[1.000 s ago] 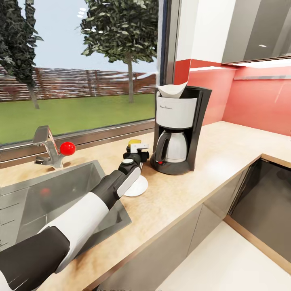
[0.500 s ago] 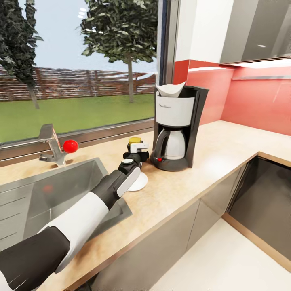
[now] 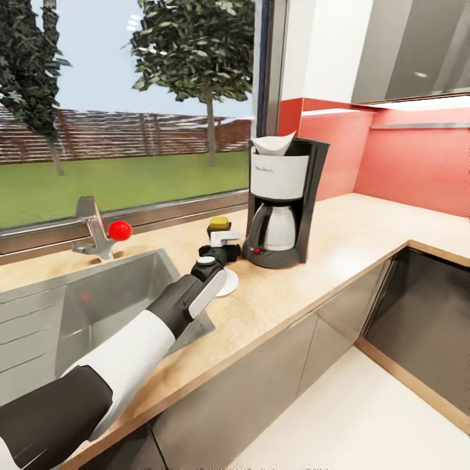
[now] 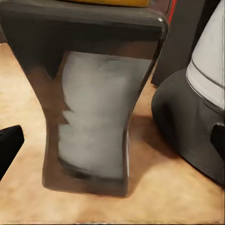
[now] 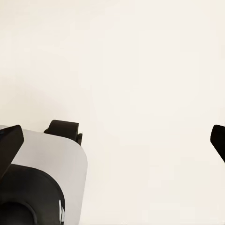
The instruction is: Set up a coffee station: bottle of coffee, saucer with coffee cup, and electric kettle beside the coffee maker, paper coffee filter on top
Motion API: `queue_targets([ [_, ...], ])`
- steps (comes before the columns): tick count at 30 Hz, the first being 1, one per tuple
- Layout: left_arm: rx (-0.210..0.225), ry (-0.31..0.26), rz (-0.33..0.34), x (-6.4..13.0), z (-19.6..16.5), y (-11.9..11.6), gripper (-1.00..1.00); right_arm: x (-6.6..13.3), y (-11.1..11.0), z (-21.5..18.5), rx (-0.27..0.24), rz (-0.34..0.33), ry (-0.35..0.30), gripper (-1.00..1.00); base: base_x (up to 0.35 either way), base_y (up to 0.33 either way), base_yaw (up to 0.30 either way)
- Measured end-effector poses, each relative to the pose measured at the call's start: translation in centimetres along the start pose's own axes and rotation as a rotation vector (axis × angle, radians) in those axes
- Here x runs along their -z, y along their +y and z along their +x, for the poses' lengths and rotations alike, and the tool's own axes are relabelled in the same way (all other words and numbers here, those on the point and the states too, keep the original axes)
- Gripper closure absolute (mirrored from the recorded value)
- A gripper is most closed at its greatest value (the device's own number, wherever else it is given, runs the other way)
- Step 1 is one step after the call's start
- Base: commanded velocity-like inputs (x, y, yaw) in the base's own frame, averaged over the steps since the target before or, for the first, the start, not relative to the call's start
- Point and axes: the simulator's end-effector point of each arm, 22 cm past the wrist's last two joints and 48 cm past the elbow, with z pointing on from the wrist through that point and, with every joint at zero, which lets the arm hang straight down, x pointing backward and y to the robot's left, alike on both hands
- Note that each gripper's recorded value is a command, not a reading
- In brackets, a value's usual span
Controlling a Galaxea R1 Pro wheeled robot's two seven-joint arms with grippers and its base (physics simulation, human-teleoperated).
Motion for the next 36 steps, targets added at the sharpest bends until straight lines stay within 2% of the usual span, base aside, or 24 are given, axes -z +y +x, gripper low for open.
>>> queue_targets([
  [18,0.001,-0.003,0.002,0.1,-0.1,-0.1,-1.00,0.0,0.0,0.0,-0.001,0.000,0.000,-1.00,-0.129,0.000,0.000],
  [24,0.007,-0.024,0.018,0.4,-1.1,-0.7,-1.00,0.0,0.0,0.0,-0.001,0.000,-0.001,-1.00,-0.022,0.000,0.000],
  [25,0.012,-0.045,0.037,0.9,-2.1,-1.5,-1.00,0.0,0.0,0.0,-0.001,0.000,-0.001,-1.00,0.000,0.000,0.000],
  [26,0.017,-0.068,0.132,1.6,-3.3,-4.1,-1.00,0.0,0.0,0.0,-0.001,0.001,-0.001,-1.00,0.000,0.000,0.000],
  [28,0.015,-0.072,0.193,2.0,-3.5,-5.5,-1.00,0.0,0.0,0.0,-0.001,0.000,-0.001,-1.00,0.000,0.000,0.000],
  [34,0.016,-0.085,0.250,2.5,-4.0,-6.8,-1.00,0.0,0.0,0.0,-0.001,0.000,-0.001,-1.00,0.000,0.000,0.000],
  [36,0.022,-0.086,0.292,3.1,-3.7,-7.9,-1.00,0.0,0.0,0.0,-0.001,0.000,0.000,-1.00,0.000,0.000,0.000],
])
